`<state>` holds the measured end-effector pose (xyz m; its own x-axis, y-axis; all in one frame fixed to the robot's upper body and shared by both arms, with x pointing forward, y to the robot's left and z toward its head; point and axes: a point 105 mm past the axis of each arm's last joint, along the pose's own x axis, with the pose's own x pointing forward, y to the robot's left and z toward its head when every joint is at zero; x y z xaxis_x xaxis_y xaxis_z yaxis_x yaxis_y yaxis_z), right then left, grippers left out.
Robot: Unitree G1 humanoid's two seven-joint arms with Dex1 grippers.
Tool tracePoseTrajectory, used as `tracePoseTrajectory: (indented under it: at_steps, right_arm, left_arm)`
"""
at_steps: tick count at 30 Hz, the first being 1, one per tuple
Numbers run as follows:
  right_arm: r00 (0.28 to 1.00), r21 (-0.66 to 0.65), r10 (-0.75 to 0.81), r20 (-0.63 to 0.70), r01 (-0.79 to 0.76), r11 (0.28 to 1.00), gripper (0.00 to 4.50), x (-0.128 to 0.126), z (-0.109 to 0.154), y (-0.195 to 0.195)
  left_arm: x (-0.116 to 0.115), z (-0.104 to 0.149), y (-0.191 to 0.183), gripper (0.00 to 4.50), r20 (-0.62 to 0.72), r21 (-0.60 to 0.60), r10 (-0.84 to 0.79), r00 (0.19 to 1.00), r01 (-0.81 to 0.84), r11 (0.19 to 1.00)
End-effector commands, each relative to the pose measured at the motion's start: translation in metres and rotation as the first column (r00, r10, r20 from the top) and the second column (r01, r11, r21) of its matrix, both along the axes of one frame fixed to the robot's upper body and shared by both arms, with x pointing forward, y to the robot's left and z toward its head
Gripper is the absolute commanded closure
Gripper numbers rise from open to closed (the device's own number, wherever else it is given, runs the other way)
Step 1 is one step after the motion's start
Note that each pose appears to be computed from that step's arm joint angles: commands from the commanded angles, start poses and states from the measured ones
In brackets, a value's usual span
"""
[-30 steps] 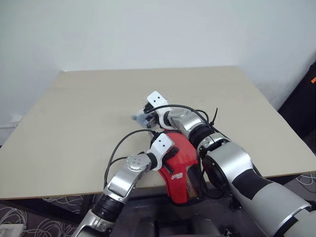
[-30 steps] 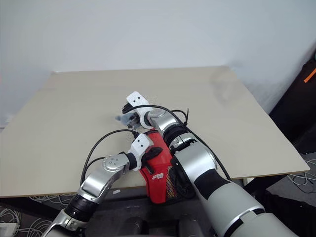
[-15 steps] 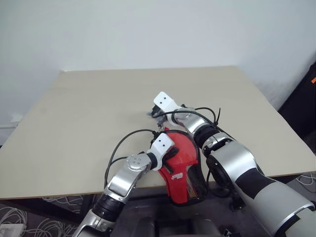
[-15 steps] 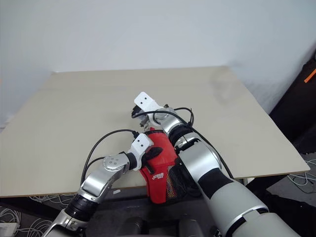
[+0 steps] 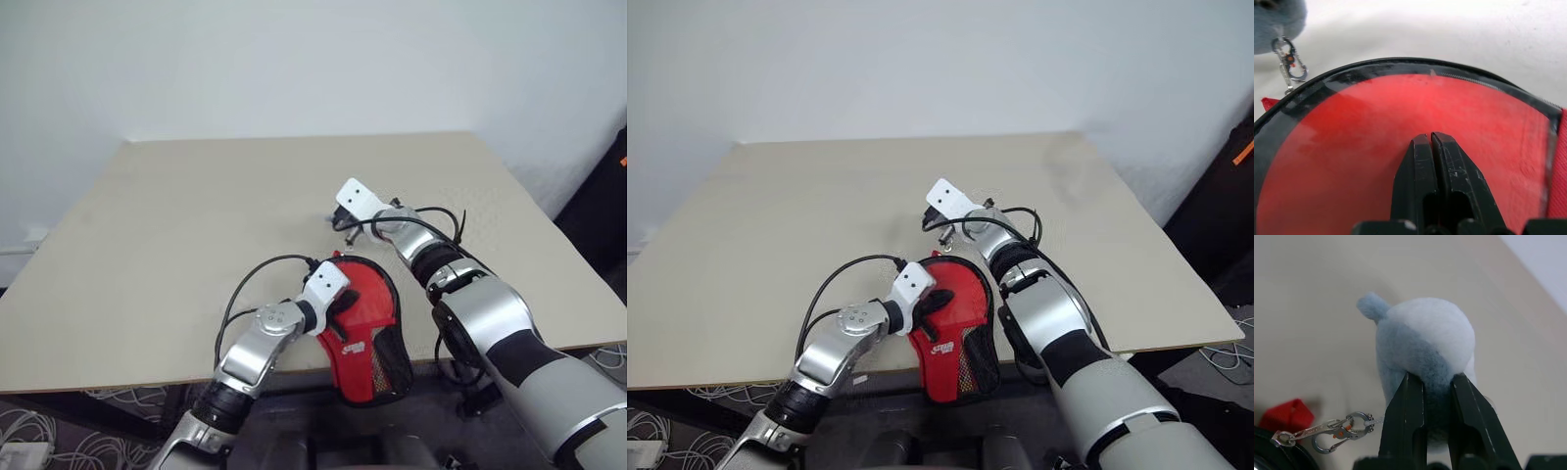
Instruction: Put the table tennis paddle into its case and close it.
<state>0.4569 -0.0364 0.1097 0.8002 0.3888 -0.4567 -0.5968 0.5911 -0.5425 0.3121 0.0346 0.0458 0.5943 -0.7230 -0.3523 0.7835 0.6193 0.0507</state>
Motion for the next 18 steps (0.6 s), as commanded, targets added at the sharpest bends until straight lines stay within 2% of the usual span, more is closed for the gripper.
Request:
tracePoseTrajectory:
  at_steps: [1, 9, 18]
  right_arm:
    - [0.994, -0.021, -0.01, 0.113, 0.012, 1.0, 4.36, 0.013, 0.033, -0.016]
    - [0.997, -0.008, -0.029, 0.069, 0.03, 1.0, 4.36, 0.013, 0.028, -0.04]
    - [0.999, 0.024, 0.004, 0.032, -0.005, 1.0, 4.36, 0.011, 0.027, -0.045]
  left_arm:
    - [0.001, -0.019, 0.002, 4.5, -0.051, 0.047, 0.01, 0.999, -0.008, 0.999]
    - [0.011, -0.022, -0.005, 4.5, -0.045, 0.043, -0.011, 0.999, 0.013, 0.999]
    - [0.019, -0.024, -0.01, 4.5, -0.044, 0.037, -0.026, 0.999, 0.028, 0.999]
